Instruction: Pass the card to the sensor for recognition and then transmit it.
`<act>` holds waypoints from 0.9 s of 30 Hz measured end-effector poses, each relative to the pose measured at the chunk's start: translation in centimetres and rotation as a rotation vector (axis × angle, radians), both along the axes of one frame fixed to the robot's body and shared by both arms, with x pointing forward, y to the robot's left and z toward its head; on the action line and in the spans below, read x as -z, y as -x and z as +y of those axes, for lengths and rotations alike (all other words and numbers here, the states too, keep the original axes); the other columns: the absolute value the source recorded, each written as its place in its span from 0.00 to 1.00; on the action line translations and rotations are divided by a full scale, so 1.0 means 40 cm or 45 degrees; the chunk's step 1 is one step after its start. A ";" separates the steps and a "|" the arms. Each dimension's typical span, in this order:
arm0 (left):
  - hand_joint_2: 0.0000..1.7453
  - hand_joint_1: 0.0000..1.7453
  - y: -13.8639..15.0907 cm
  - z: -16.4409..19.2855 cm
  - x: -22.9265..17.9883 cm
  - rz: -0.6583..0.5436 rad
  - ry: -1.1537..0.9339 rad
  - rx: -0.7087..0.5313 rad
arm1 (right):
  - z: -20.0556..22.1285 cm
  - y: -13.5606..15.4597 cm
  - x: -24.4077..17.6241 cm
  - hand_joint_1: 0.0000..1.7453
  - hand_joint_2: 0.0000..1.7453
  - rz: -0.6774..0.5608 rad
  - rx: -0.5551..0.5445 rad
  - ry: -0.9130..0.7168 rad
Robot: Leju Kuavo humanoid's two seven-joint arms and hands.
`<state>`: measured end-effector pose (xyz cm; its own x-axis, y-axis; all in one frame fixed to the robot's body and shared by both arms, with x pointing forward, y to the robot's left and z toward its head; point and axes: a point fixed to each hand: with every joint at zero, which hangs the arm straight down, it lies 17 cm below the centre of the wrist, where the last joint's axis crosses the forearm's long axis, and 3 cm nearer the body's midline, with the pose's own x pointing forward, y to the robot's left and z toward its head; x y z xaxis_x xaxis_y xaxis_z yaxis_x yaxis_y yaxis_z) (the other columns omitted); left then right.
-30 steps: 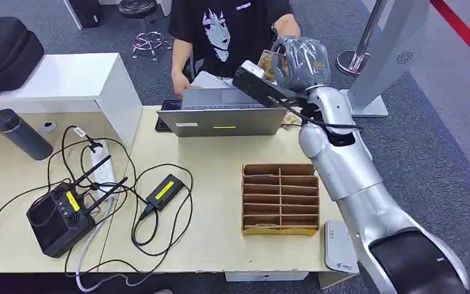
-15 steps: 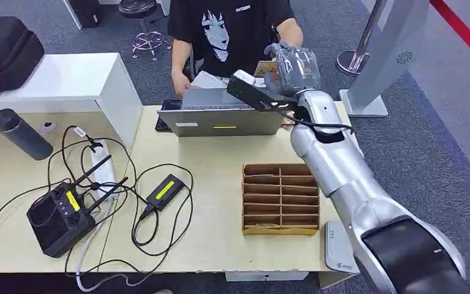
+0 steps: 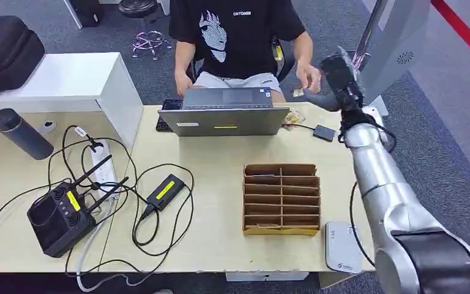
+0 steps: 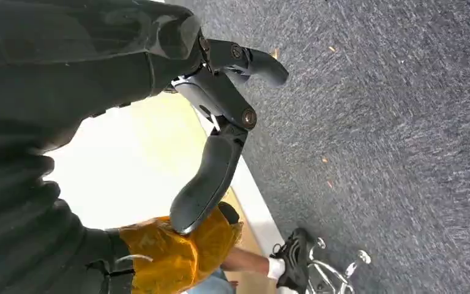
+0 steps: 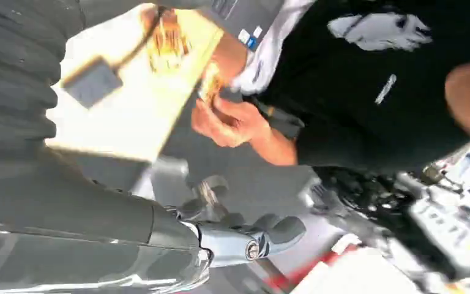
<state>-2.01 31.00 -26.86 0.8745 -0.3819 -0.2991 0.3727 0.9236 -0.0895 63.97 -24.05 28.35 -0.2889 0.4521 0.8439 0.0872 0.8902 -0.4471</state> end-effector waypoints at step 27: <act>1.00 0.00 0.013 -0.019 0.001 0.029 -0.044 -0.135 | -0.703 0.923 1.080 0.00 1.00 0.502 0.995 -1.929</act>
<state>-2.54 30.25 -26.90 0.9022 -0.2769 -0.3307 0.2712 0.9604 -0.0643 27.04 -52.17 -14.84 -0.0986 -0.8117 0.5757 0.7618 0.3106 0.5685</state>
